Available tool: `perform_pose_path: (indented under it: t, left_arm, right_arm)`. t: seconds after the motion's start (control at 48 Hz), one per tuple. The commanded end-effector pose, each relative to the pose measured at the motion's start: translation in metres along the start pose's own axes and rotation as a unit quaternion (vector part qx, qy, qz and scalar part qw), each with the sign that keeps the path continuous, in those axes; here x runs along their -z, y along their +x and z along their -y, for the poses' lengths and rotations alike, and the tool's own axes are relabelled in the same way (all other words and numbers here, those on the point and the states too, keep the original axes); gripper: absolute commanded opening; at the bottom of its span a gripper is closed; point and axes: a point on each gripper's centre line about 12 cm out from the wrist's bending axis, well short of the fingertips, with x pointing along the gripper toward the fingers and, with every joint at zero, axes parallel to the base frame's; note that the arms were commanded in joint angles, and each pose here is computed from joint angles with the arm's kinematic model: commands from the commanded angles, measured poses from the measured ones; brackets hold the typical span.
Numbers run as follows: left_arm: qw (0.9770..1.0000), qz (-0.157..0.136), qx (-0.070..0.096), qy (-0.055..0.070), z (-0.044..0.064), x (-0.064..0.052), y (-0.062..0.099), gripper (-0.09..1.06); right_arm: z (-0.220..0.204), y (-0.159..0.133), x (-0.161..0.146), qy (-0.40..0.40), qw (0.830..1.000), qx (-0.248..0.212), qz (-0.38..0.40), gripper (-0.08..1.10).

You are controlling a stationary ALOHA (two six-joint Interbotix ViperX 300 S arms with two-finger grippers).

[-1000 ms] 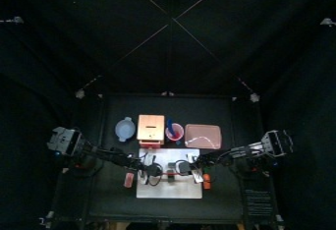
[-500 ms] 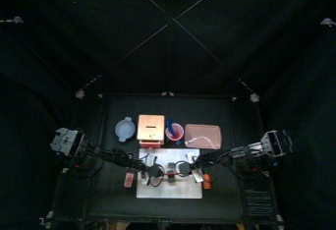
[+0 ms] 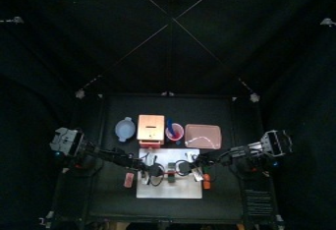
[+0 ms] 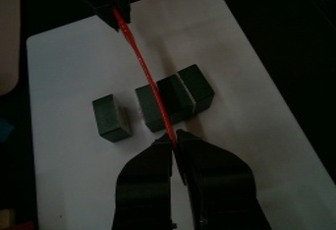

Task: Place sushi on board then cut the sushi with the knife then place the pieces on the plate
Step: Cut the sushi into 4 pieces

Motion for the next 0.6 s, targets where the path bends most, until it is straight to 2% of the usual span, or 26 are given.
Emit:
perform_pose_path:
  t: [0.021, 0.312, 0.458, 0.604]
  left_arm:
    - [0.9988, 0.046, -0.016, -0.001, -0.012, -0.031, -0.002, 0.4]
    - [0.9994, 0.033, -0.006, 0.003, -0.004, -0.024, 0.007, 0.4]
    - [0.9996, 0.027, -0.005, 0.001, -0.003, -0.02, 0.011, 0.4]
    - [0.9999, 0.016, 0.001, -0.001, 0.003, -0.013, 0.018, 0.4]
  right_arm:
    - [0.011, -0.012, -0.033, -0.001, 0.998, 0.022, 0.059, 0.33]
    - [0.008, 0.002, -0.027, 0.011, 0.999, 0.013, 0.041, 0.33]
    - [0.007, 0.008, -0.021, 0.016, 0.999, 0.011, 0.032, 0.33]
    - [0.004, 0.022, -0.01, 0.029, 0.999, 0.008, 0.018, 0.33]
